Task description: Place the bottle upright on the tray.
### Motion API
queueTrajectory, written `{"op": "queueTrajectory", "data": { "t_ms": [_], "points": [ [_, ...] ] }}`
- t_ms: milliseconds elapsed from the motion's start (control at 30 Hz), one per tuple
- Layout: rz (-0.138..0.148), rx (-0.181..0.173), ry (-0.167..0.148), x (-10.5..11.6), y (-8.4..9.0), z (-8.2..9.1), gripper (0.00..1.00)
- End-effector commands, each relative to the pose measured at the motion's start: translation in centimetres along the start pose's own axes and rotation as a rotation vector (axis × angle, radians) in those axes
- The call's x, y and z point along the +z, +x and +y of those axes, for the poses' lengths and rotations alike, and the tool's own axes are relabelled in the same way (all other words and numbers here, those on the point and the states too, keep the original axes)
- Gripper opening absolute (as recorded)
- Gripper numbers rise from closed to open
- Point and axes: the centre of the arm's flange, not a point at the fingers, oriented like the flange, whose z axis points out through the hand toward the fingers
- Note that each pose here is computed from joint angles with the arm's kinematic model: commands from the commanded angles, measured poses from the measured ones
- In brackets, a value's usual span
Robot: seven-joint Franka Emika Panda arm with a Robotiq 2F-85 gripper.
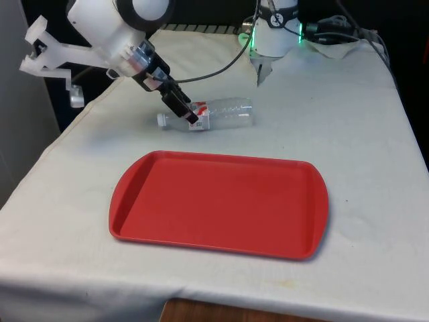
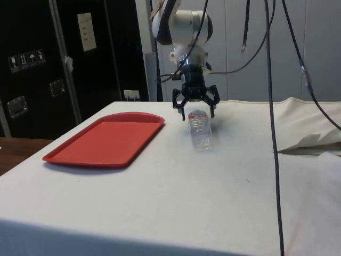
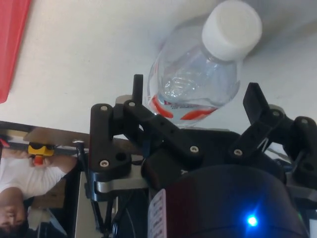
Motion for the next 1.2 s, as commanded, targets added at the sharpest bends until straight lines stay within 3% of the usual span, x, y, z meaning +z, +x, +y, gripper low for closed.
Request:
{"op": "queueTrajectory", "data": {
  "t_ms": [0,167,200,233,467,500,533,733,767,800,833,1000,1033,1067,1167],
  "points": [
    [-0.021,0.002,0.003,0.2,0.2,0.0,1.0],
    [-0.053,0.009,0.004,0.6,0.6,-0.1,1.0],
    [-0.039,0.008,0.0,0.5,0.4,-0.1,1.0],
    [-0.059,0.01,0.005,0.7,0.6,-0.1,1.0],
    [-0.102,0.021,0.008,1.2,1.1,0.0,1.0],
    [-0.09,0.023,0.005,1.2,1.0,0.0,1.0],
    [-0.107,0.023,0.007,1.3,1.2,0.0,1.0],
    [-0.146,0.034,0.006,1.7,1.4,0.2,1.0],
    [-0.129,0.032,0.003,1.6,1.3,0.2,1.0],
    [-0.155,0.036,0.006,1.9,1.5,0.3,1.0],
    [-0.161,0.036,0.006,1.9,1.5,0.3,1.0],
    [-0.175,0.041,0.008,1.9,1.7,0.3,1.0],
    [-0.161,0.041,0.006,1.9,1.6,0.4,1.0],
    [-0.175,0.04,0.009,1.9,1.7,0.3,1.0],
    [-0.176,0.04,0.01,1.9,1.9,0.3,1.0]
  ]
}}
